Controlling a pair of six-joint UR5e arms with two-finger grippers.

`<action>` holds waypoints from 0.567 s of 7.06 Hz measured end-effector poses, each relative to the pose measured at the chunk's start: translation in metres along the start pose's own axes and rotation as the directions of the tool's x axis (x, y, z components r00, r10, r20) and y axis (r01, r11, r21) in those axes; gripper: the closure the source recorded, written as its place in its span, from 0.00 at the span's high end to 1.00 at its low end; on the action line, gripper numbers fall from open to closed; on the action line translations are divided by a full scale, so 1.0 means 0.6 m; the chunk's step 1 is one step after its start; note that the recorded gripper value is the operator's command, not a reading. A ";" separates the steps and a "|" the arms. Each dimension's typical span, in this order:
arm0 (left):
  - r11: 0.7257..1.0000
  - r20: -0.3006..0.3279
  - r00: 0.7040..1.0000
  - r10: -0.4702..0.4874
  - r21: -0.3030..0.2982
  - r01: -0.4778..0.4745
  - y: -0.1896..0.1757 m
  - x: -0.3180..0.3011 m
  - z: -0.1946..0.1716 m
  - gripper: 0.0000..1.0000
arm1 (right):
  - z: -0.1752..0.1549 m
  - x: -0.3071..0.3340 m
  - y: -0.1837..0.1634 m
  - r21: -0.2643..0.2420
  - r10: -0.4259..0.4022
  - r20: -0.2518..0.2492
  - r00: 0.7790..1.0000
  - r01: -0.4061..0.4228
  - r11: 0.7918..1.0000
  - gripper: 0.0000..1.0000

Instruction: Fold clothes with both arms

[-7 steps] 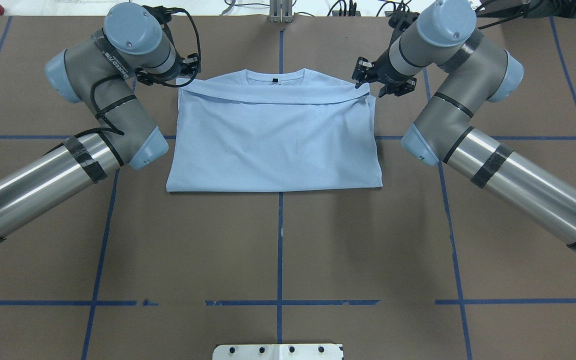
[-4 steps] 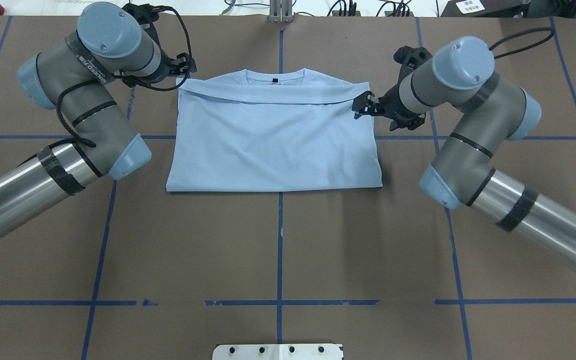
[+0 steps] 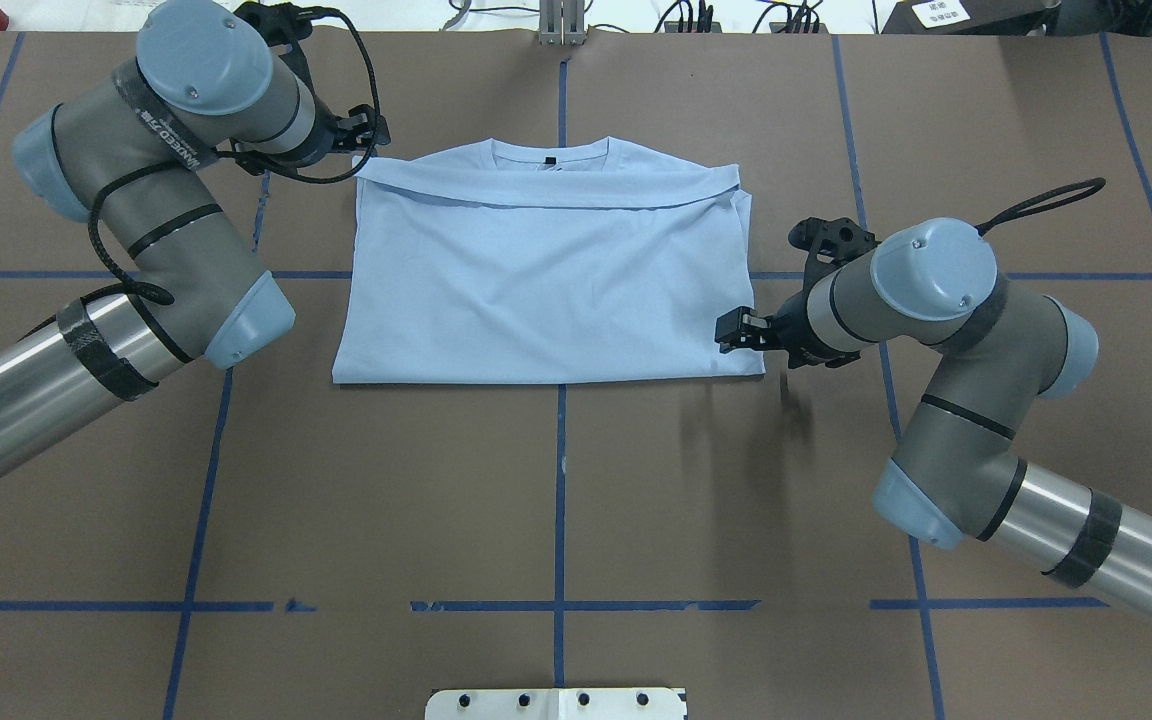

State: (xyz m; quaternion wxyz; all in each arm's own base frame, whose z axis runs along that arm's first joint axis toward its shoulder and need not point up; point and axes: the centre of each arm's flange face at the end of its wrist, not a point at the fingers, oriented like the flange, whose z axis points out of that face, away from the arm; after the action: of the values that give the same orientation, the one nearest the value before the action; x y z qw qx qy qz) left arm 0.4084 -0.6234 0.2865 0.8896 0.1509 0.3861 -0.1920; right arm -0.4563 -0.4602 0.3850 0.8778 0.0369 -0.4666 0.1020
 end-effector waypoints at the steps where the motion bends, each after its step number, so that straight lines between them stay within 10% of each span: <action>1: 1.000 0.000 1.000 0.000 0.000 0.000 0.000 0.000 0.000 1.00 | 0.007 0.002 0.001 -0.002 0.000 -0.008 1.000 0.000 1.000 0.17; 2: 1.000 0.000 1.000 0.000 0.000 0.000 0.001 0.000 0.000 1.00 | 0.009 0.004 -0.003 0.000 -0.001 -0.012 1.000 0.001 1.000 0.00; 4: 1.000 0.004 1.000 0.001 0.000 -0.001 0.002 -0.002 0.004 1.00 | 0.005 0.006 -0.011 0.008 -0.005 -0.011 1.000 0.005 1.000 0.00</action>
State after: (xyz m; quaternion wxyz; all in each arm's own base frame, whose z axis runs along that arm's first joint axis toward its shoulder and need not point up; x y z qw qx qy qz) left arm 0.4098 -0.6231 0.2894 0.8904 0.1505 0.3843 -0.1920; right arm -0.4555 -0.4668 0.3896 0.8804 0.0409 -0.4613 0.1016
